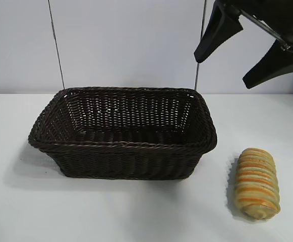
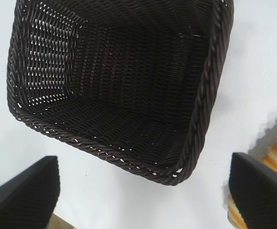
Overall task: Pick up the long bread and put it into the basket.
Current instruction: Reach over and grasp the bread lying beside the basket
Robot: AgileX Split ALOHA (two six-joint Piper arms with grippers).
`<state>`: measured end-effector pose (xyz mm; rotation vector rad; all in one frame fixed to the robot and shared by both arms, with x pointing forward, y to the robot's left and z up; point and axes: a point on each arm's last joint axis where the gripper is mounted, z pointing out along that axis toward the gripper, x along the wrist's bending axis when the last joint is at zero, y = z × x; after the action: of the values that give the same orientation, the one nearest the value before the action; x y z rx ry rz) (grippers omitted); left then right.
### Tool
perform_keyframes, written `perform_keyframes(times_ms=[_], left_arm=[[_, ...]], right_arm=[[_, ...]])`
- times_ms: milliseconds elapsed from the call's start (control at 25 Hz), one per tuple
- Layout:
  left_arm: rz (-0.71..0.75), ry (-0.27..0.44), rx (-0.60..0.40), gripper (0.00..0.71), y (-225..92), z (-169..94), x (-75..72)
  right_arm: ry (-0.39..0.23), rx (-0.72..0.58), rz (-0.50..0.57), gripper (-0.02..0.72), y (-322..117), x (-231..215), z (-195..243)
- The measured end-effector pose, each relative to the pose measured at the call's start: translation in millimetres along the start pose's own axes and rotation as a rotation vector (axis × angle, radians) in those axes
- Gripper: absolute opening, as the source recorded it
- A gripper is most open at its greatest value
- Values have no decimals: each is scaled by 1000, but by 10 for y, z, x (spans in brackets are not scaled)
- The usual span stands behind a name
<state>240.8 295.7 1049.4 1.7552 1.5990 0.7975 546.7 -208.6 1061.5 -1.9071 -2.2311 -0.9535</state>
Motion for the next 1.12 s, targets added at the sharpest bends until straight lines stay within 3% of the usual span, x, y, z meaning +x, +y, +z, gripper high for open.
perform_keyframes(times_ms=[240, 400, 600, 800, 1120], left_arm=[[-6, -3, -61, 694, 37, 41, -1], [-2, 4, -35, 694, 1, 77, 7], [0, 10, -25, 694, -14, 89, 11], [14, 7, -122, 694, -110, -20, -1], [17, 4, -127, 694, -118, -26, -2]], right_arm=[[-58, 17, -47, 684, 16, -23, -56], [-186, -20, -42, 684, 79, -100, -237], [-322, 8, 52, 684, 51, -454, -394], [-352, 52, 122, 684, -115, -689, -313], [-361, 14, 185, 684, -508, -915, 99]])
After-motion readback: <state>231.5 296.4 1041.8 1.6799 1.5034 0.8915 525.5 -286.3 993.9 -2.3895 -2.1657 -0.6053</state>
